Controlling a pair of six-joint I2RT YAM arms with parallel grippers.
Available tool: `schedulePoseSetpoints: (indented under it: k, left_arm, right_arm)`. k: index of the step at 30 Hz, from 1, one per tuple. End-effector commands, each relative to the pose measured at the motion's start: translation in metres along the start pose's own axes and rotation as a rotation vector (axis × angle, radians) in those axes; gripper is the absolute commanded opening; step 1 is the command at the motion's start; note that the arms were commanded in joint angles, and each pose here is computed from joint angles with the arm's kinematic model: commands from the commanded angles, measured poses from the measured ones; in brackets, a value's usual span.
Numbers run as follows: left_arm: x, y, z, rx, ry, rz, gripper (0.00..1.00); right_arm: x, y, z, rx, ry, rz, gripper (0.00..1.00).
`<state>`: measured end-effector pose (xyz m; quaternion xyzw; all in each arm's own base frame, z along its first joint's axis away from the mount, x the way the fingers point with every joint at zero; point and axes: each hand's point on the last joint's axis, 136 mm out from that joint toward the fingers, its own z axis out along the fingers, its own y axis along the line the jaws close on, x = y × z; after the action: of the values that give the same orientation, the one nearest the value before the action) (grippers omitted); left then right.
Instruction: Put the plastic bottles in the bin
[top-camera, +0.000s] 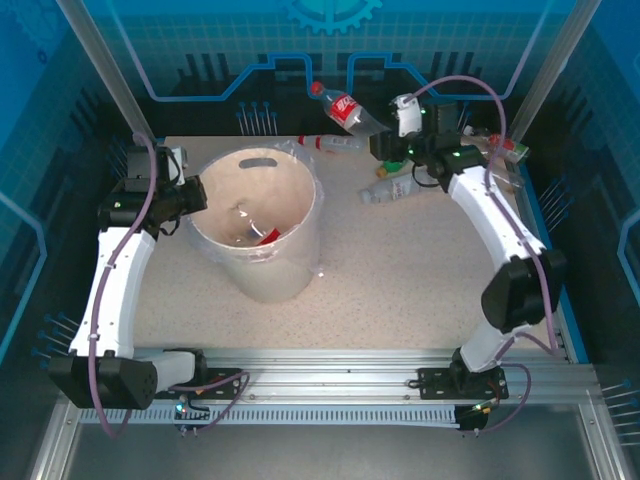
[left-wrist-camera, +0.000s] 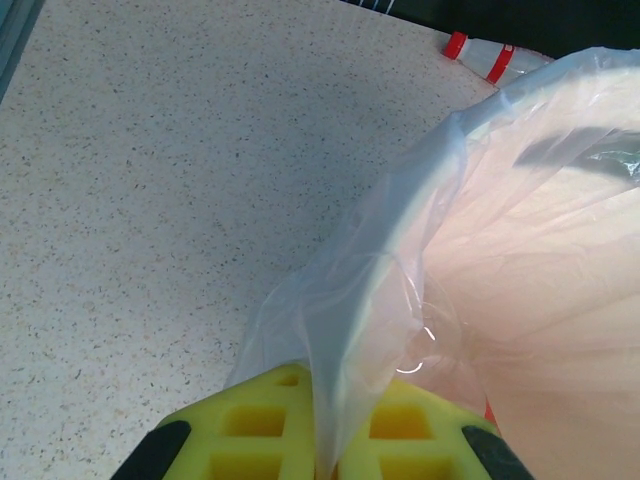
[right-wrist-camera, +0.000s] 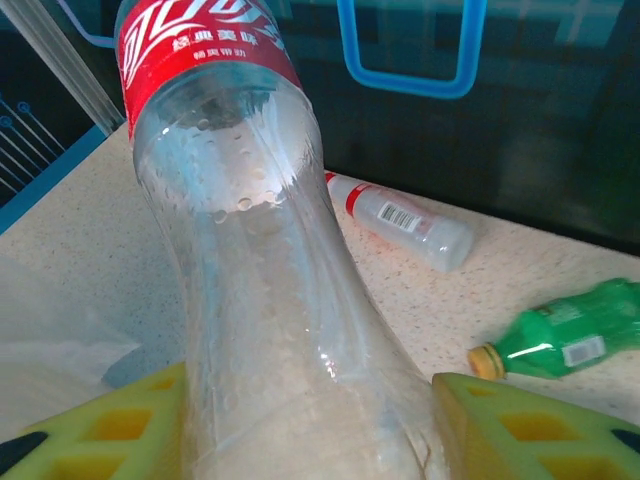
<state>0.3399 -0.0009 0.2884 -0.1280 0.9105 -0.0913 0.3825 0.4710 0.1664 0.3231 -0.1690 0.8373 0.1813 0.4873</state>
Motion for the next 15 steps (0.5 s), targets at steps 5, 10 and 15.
schedulePoseSetpoints:
  k: [5, 10, 15]
  left_arm:
    - [-0.028, -0.042, -0.007, 0.160, -0.092, 0.006, 0.00]
    - [-0.036, -0.058, -0.010, 0.186, -0.110, 0.049, 0.00]
    - [-0.047, -0.070, -0.017, 0.202, -0.142, 0.090, 0.00]
  right_arm:
    - [-0.030, 0.041, -0.099, -0.063, -0.015, -0.183, 0.51]
    - [-0.030, 0.087, -0.137, -0.149, 0.008, -0.314, 0.50]
    - [-0.019, 0.131, -0.152, -0.232, 0.051, -0.443, 0.49]
